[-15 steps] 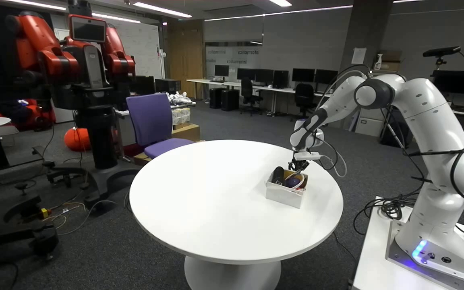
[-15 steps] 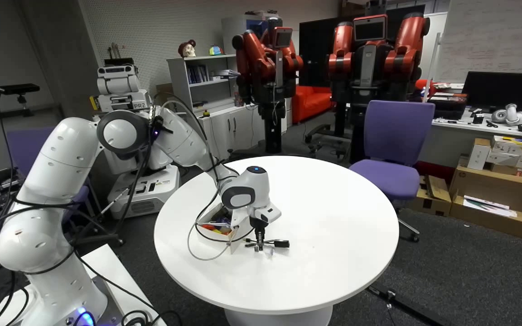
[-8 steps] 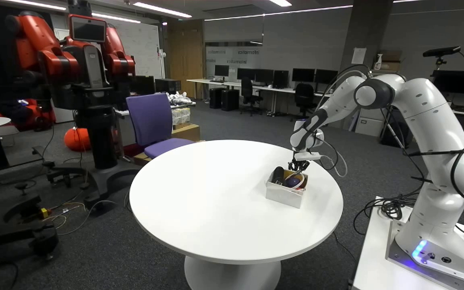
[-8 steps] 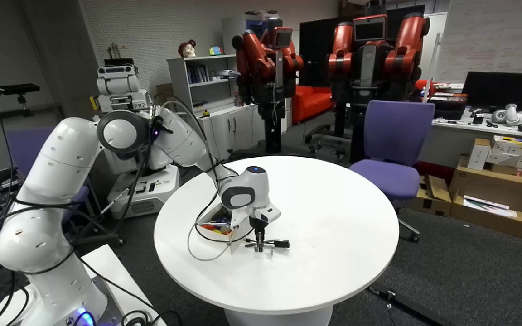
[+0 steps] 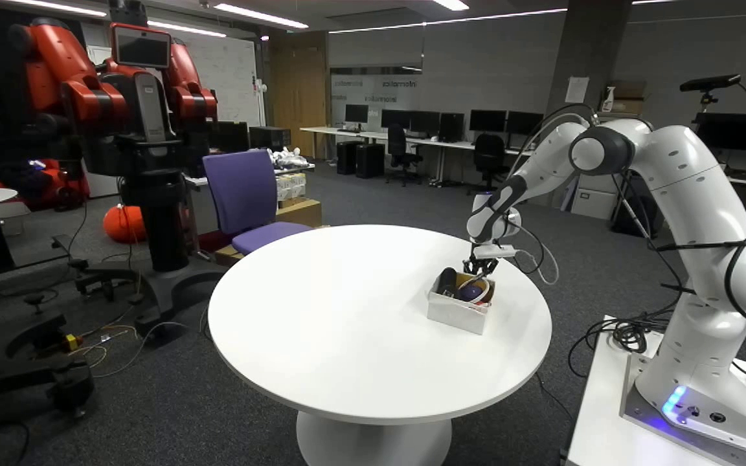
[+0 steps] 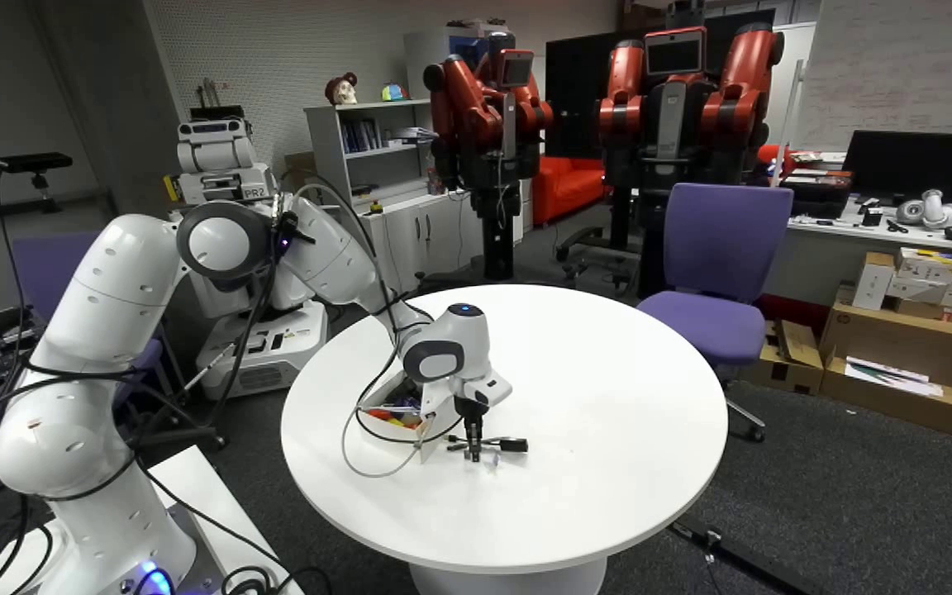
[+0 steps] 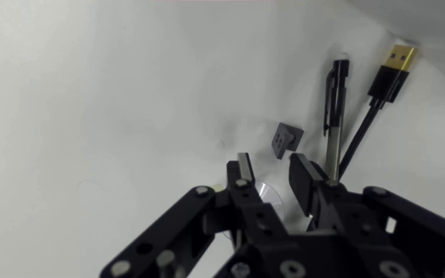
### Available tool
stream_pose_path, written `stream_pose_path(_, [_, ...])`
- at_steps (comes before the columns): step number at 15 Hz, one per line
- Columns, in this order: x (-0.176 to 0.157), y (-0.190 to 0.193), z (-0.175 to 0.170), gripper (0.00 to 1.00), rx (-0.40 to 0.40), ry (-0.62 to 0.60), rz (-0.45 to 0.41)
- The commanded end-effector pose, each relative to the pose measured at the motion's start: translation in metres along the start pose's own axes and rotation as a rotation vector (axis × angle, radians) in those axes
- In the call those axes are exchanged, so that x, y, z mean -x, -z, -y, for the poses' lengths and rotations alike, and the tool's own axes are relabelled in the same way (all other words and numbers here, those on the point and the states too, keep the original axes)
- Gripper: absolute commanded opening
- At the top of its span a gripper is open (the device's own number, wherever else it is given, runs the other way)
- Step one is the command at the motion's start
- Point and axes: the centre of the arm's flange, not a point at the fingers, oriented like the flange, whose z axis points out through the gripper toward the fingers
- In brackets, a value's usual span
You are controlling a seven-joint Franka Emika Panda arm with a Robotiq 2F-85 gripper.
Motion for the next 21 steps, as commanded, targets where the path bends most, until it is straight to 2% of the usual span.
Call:
stream_pose_path(1, [0.010, 0.002, 0.000, 0.46, 0.019, 0.008, -0.036])
stream_pose_path(2, [0.012, 0.002, 0.001, 0.44, 0.021, 0.011, -0.039])
stream_pose_path(3, [0.013, 0.001, 0.001, 0.38, 0.022, 0.015, -0.042])
stream_pose_path(4, [0.015, 0.000, 0.002, 0.37, 0.022, 0.018, -0.045])
stream_pose_path(5, [0.017, -0.001, 0.003, 0.31, 0.024, 0.022, -0.050])
stream_pose_path(7, [0.020, -0.003, 0.005, 0.30, 0.028, 0.029, -0.054])
stream_pose_path(8, [0.021, -0.003, 0.006, 0.26, 0.031, 0.031, -0.055])
stream_pose_path(9, [0.022, -0.004, 0.006, 0.18, 0.034, 0.035, -0.056])
stream_pose_path(10, [0.023, -0.004, 0.007, 0.04, 0.037, 0.038, -0.057])
stream_pose_path(11, [0.023, -0.004, 0.008, 0.05, 0.040, 0.041, -0.057])
stream_pose_path(12, [0.024, -0.003, 0.008, 0.01, 0.043, 0.043, -0.058])
stream_pose_path(14, [0.025, 0.004, 0.006, 0.00, 0.035, 0.046, -0.060])
stream_pose_path(21, [0.052, 0.080, -0.011, 0.01, -0.056, 0.067, -0.097])
